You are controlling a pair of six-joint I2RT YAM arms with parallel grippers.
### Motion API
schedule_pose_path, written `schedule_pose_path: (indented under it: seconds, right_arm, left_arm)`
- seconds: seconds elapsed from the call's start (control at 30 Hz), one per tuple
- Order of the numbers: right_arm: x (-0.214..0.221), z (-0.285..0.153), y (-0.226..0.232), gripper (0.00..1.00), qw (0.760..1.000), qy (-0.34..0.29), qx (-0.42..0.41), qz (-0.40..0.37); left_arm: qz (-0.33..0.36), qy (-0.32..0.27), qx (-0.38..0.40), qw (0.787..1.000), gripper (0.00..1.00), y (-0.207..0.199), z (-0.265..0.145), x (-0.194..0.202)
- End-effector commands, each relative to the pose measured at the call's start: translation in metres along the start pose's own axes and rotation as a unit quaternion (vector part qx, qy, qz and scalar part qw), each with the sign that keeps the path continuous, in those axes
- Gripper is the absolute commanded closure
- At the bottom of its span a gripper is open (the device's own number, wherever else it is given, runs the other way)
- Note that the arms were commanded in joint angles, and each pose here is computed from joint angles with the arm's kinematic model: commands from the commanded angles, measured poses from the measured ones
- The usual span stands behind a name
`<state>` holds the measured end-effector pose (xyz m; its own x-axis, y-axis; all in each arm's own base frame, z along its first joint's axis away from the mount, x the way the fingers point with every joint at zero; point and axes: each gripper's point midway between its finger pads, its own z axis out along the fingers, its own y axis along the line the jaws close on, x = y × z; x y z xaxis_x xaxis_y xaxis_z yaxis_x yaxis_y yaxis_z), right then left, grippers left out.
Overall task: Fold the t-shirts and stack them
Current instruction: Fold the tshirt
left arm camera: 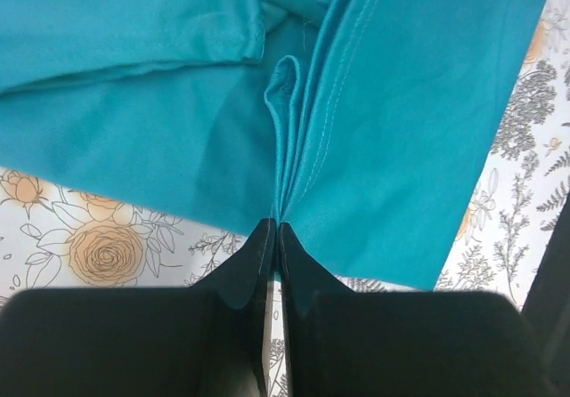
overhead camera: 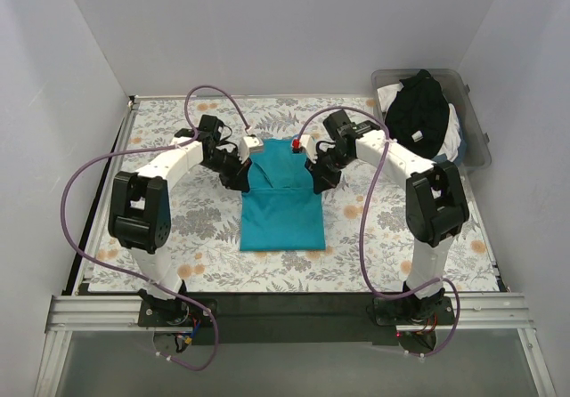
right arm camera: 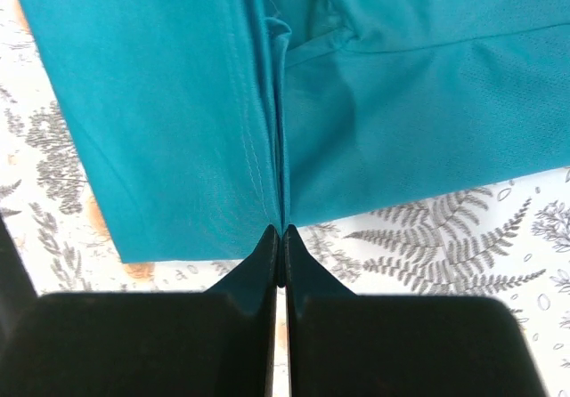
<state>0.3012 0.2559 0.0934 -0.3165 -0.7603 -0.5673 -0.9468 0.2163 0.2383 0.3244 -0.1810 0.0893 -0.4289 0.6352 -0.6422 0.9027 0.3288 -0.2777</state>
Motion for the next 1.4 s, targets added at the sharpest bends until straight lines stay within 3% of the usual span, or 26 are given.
schedule_pose_path:
  seconds: [0.0, 0.17, 0.2, 0.23, 0.3, 0.33, 0.37, 0.4, 0.53, 0.7, 0.9, 1.1, 1.37]
  right_arm:
    - [0.001, 0.009, -0.014, 0.99, 1.0, 0.009, -0.006, -0.004]
    - [0.01, 0.026, -0.024, 0.99, 1.0, 0.026, -0.013, 0.006]
    - [0.012, 0.028, -0.026, 0.97, 0.999, 0.029, -0.013, 0.009]
    - [0.014, 0.029, -0.028, 0.74, 0.999, 0.033, -0.01, 0.012]
    - [0.013, 0.027, -0.029, 0.44, 0.999, 0.033, -0.004, 0.015]
    - [0.008, 0.019, -0.03, 0.2, 1.0, 0.024, 0.003, 0.013]
    - [0.004, 0.013, -0.03, 0.18, 1.0, 0.018, 0.009, 0.014]
    - [0.0, 0.007, -0.031, 0.17, 1.0, 0.013, 0.016, 0.013]
    - [-0.027, -0.032, -0.018, 0.18, 0.998, -0.027, 0.045, -0.015]
    - [-0.015, -0.04, 0.024, 0.25, 0.999, -0.028, 0.03, -0.029]
    - [0.031, -0.004, 0.081, 0.32, 0.996, 0.042, 0.014, -0.075]
    - [0.053, 0.024, 0.11, 0.34, 0.984, 0.067, 0.047, -0.16]
    - [0.072, 0.045, 0.108, 0.41, 0.975, 0.092, 0.072, -0.188]
  left_arm:
    - [-0.003, -0.004, 0.001, 1.0, 1.0, 0.009, 0.006, 0.002]
    - [-0.019, 0.006, -0.019, 1.0, 1.0, 0.025, 0.021, 0.018]
    - [-0.023, 0.002, -0.03, 0.999, 0.89, 0.029, 0.021, 0.016]
    - [-0.019, -0.004, -0.04, 0.999, 0.82, 0.033, 0.021, 0.012]
    - [-0.026, -0.015, -0.044, 0.999, 0.66, 0.034, 0.017, 0.005]
    - [-0.028, -0.02, -0.044, 0.998, 0.62, 0.032, 0.011, 0.003]
    - [-0.027, -0.026, -0.042, 0.998, 0.58, 0.03, 0.007, -0.001]
    - [-0.029, -0.029, -0.041, 0.998, 0.44, 0.027, 0.003, 0.001]
    - [-0.007, -0.08, -0.047, 0.996, 0.16, 0.004, -0.031, -0.01]
    - [0.046, -0.12, -0.036, 0.991, 0.23, -0.045, -0.046, 0.002]
    - [0.103, -0.078, -0.027, 0.991, 0.34, -0.101, -0.023, 0.053]
    - [0.204, -0.056, -0.082, 0.974, 0.37, -0.116, -0.008, 0.079]
    - [0.201, -0.039, -0.072, 0.976, 0.44, -0.115, 0.007, 0.086]
